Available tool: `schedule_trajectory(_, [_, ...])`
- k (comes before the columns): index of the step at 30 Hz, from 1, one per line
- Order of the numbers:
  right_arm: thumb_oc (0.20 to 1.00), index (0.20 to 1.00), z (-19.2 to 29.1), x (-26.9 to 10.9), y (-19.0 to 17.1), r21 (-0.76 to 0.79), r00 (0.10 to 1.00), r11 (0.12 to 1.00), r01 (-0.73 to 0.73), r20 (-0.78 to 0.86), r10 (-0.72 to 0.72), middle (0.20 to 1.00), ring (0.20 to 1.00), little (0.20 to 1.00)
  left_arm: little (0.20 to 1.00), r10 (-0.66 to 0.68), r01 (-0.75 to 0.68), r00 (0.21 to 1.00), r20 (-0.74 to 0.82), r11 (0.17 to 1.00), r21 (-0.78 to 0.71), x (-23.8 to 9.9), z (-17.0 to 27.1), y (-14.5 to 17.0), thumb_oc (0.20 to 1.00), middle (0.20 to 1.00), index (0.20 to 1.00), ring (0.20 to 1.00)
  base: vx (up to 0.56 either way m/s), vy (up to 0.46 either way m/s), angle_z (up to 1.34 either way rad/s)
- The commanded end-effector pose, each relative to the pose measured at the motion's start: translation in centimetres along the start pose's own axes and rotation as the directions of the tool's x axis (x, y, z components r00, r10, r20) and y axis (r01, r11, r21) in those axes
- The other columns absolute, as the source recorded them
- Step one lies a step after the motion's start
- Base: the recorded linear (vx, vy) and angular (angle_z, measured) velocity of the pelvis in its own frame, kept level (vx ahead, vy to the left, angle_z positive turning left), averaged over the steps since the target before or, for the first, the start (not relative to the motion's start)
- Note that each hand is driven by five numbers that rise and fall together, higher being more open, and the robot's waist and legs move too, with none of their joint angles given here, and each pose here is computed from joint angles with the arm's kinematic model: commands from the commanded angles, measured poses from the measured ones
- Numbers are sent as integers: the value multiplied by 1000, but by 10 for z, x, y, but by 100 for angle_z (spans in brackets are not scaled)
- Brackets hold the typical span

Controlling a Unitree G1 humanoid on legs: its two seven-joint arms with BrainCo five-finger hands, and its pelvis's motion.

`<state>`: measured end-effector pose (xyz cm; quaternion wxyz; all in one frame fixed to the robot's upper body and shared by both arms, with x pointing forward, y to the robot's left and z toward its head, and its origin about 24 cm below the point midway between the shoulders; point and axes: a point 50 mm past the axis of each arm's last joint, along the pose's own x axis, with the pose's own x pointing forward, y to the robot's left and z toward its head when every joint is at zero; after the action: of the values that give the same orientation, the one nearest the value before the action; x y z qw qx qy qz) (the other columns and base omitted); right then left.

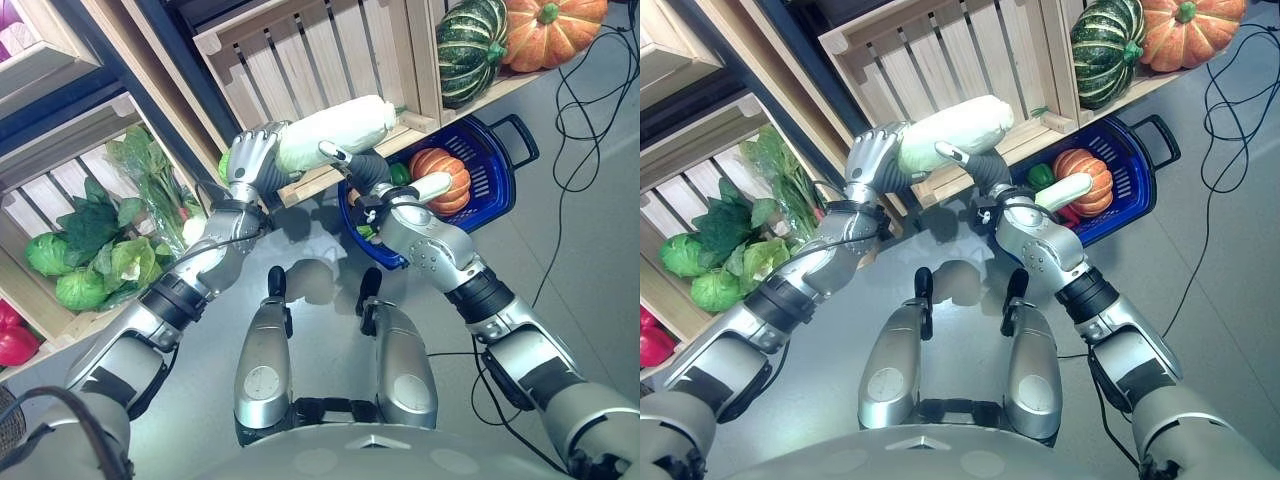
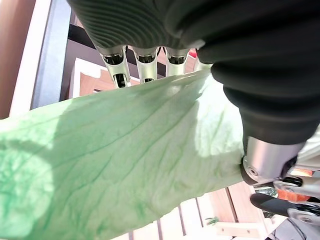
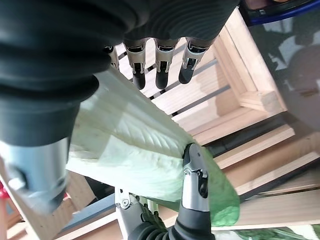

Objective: Pick up fruits and vegetables into the basket

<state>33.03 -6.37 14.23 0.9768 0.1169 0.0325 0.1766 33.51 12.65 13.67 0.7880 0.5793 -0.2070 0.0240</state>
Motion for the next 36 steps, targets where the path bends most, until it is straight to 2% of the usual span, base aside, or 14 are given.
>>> schedule_trajectory(1, [200, 200, 38, -4, 60, 67, 945, 962, -264, 216, 244, 200, 200, 200, 200, -27, 47, 975, 221, 995, -85, -3, 55, -10, 200, 200, 200, 200, 0, 0, 0])
schedule_trajectory(7, [200, 200, 50, -5, 64, 21, 934, 969, -246, 273, 231, 200, 200, 200, 200, -32, 55, 977, 209, 993, -102, -1, 57, -10, 200, 200, 200, 200, 0, 0, 0])
schedule_trajectory(8, [200, 200, 51, -5, 64, 15, 933, 970, -243, 278, 230, 200, 200, 200, 219, -33, 57, 977, 209, 992, -111, -1, 57, -10, 219, 219, 219, 219, 0, 0, 0])
schedule_trajectory(9, [200, 200, 51, -5, 64, 9, 931, 970, -244, 282, 232, 200, 200, 200, 379, -37, 63, 977, 209, 991, -118, -2, 57, -10, 379, 379, 379, 379, 0, 0, 0])
schedule_trajectory(10, [200, 200, 52, -5, 64, 4, 928, 969, -249, 286, 237, 200, 200, 200, 573, -49, 77, 978, 204, 988, -134, -2, 57, -11, 573, 573, 573, 573, 0, 0, 0])
schedule_trajectory(11, [200, 200, 53, -6, 63, -10, 927, 970, -244, 291, 237, 200, 200, 200, 1000, -81, 114, 977, 198, 981, -159, -3, 57, -14, 1000, 1000, 1000, 1000, 0, 0, 0])
schedule_trajectory(16, [200, 200, 58, -8, 62, -55, 920, 971, -233, 311, 239, 200, 200, 200, 1000, -186, 215, 974, 130, 940, -266, -7, 52, -28, 1000, 1000, 1000, 1000, 0, 0, 0])
schedule_trajectory(24, [200, 200, 77, -14, 50, -122, 896, 976, -178, 390, 212, 200, 200, 200, 1000, -257, 241, 966, -10, 917, -318, -23, 21, -43, 1000, 1000, 1000, 1000, 0, 0, 0])
schedule_trajectory(29, [200, 200, 91, -24, 36, -163, 871, 977, -136, 451, 197, 200, 200, 200, 1000, -314, 248, 942, -118, 890, -383, -44, -5, -56, 1000, 1000, 1000, 1000, -27, -34, 0])
schedule_trajectory(30, [200, 200, 99, -31, 26, -196, 850, 976, -99, 492, 186, 200, 200, 200, 1000, -334, 241, 923, -193, 890, -388, -57, -24, -61, 1000, 1000, 1000, 1000, -44, -41, -1])
schedule_trajectory(36, [200, 200, 115, -51, -5, -287, 798, 957, 50, 587, 134, 200, 200, 200, 1000, -415, 245, 835, -362, 869, -430, -99, -68, -74, 1000, 1000, 1000, 1000, -42, -31, -4])
